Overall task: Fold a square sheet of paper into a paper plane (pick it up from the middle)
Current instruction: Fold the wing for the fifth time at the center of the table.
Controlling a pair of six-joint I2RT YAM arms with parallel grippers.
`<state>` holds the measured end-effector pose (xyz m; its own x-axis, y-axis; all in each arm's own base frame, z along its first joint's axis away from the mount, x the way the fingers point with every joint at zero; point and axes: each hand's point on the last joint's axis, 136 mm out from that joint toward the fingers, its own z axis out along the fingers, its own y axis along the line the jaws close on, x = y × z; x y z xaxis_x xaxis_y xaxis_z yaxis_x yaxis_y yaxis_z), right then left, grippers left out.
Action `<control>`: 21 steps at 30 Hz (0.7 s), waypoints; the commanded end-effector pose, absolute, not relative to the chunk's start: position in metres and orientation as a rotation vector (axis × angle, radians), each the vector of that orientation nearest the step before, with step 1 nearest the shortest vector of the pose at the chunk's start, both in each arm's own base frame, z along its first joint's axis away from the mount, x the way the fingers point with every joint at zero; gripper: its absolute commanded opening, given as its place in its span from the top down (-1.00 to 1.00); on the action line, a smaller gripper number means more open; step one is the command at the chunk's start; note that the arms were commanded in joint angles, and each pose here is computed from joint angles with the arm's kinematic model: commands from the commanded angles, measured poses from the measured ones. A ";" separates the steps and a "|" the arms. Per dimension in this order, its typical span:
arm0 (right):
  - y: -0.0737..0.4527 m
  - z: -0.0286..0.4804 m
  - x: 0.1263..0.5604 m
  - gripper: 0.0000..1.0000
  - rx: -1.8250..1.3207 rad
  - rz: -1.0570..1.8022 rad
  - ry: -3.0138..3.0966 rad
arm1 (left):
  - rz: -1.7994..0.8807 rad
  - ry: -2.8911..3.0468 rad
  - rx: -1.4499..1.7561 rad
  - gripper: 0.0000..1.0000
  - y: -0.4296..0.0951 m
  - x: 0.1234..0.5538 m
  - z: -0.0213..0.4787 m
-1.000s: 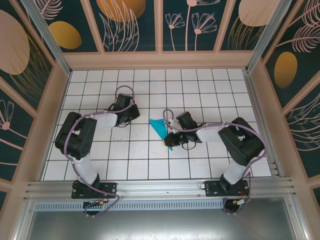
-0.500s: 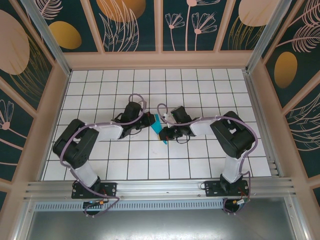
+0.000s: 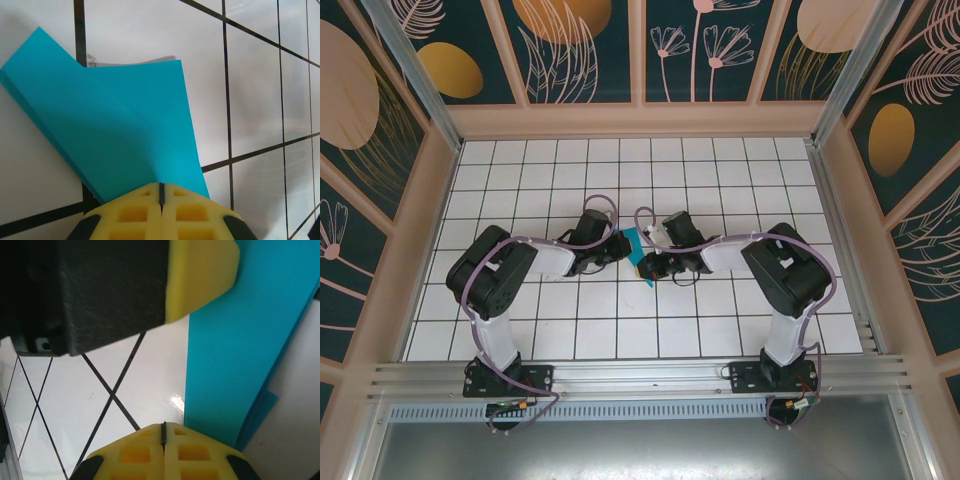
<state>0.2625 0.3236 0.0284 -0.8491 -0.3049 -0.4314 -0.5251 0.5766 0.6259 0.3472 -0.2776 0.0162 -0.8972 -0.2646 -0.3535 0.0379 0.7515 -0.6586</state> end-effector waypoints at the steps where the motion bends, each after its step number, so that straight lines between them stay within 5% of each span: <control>1: 0.327 0.056 0.281 0.94 -0.651 1.143 2.419 | -0.822 2.623 -0.221 1.00 -0.262 0.338 -0.016; 10: 0.324 0.025 0.287 0.95 -0.607 1.074 2.543 | -0.759 2.659 -0.263 1.00 -0.255 0.336 -0.029; 21: 0.309 -0.001 0.246 0.99 -0.759 1.037 2.649 | -0.588 2.731 -0.438 1.00 -0.228 0.324 -0.059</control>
<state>0.2793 0.3222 0.0199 -0.8403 -0.3012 -0.4508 -0.5327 0.6137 0.5828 0.3533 -0.2763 0.0129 -0.8879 -0.3194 -0.3311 -0.0303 0.7586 -0.6508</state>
